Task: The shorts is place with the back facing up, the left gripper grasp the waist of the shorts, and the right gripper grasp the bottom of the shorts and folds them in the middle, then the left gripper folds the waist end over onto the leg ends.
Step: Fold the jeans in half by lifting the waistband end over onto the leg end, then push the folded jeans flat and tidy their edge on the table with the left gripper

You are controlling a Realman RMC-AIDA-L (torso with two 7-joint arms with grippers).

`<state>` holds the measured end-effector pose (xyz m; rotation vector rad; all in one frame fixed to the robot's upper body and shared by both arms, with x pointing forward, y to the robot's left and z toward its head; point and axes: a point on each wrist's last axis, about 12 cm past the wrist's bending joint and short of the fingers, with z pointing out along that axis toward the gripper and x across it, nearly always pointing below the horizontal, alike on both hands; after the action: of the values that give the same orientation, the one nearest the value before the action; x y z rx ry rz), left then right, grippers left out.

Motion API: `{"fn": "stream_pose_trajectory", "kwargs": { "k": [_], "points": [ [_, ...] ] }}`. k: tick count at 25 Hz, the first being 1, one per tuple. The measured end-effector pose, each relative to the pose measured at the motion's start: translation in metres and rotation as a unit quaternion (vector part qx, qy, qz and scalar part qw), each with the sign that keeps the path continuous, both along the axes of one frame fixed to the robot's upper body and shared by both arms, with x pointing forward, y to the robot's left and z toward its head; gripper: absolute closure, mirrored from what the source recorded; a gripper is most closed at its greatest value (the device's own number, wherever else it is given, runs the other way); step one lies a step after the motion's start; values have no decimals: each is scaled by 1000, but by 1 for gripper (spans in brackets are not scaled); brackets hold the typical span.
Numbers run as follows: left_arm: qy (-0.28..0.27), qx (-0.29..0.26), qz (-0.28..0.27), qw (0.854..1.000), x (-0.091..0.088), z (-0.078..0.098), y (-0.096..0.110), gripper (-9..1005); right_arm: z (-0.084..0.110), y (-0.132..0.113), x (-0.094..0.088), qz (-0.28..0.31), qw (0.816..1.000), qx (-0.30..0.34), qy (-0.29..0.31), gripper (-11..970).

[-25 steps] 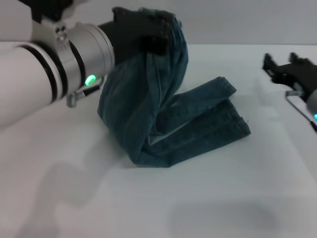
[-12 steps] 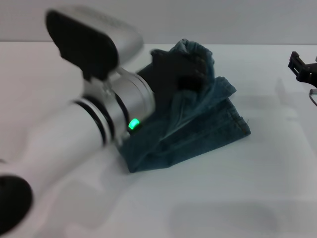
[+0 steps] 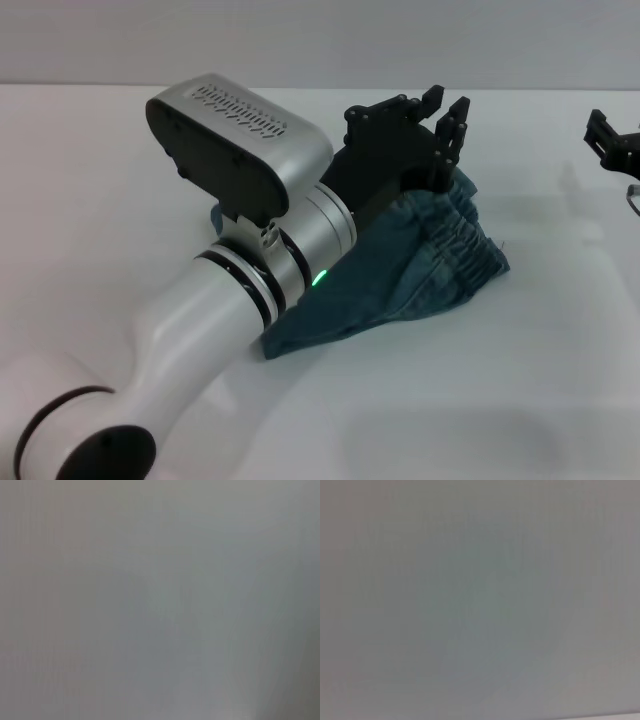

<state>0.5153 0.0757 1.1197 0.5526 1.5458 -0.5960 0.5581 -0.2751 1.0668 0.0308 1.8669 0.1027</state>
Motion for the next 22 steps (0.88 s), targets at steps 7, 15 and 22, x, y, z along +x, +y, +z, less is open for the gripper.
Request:
{"fn": "stream_pose_trajectory", "kwargs": {
  "k": [7,15,22],
  "points": [
    [-15,-14,3,1000,-5,-8,2,687,0,-4,-7,-5,1000,-16,-16,332],
    [-25,-6,56,998,-12,-39,34,364,8,22,-46,31,982,-67,-175,330],
    [-53,-9,92,994,-40,-72,70,236,-9,34,-74,62,967,-48,-243,329]
  ]
}}
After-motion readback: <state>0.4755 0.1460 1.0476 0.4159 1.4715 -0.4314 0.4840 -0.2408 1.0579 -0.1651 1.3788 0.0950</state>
